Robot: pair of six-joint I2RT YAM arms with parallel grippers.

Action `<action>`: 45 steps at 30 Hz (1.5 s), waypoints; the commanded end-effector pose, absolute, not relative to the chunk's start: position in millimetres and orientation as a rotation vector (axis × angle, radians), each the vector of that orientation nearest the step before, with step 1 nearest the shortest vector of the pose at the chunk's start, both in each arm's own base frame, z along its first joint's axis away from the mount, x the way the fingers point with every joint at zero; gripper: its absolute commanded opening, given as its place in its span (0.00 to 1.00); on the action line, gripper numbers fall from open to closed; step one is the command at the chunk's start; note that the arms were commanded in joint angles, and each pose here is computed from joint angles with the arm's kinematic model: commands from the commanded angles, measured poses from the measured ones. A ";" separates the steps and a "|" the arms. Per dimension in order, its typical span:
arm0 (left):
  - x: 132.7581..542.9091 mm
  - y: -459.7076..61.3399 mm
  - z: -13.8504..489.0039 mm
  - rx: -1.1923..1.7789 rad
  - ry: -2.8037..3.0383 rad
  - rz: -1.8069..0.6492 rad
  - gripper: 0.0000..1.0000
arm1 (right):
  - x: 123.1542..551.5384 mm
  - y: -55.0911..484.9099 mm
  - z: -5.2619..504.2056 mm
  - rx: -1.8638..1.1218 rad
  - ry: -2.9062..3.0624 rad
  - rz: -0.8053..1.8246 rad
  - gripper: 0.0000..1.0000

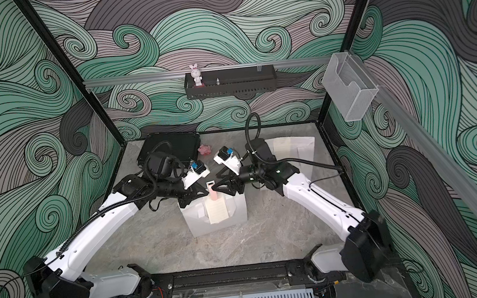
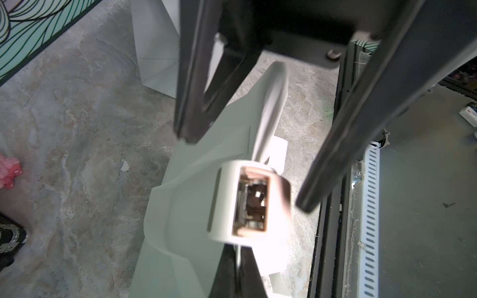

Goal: Staple the receipts to the bags
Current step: Staple the receipt to the takeout bag, then pick up the stapler from the takeout bag.

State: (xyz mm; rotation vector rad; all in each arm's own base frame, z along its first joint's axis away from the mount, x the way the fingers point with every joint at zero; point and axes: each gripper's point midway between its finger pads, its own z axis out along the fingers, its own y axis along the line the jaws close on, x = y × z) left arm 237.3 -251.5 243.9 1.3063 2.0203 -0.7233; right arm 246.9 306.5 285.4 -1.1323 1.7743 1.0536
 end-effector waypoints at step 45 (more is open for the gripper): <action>271.5 -270.8 250.7 1.179 2.049 -0.750 0.00 | 259.5 285.8 317.3 -0.479 1.864 0.401 0.08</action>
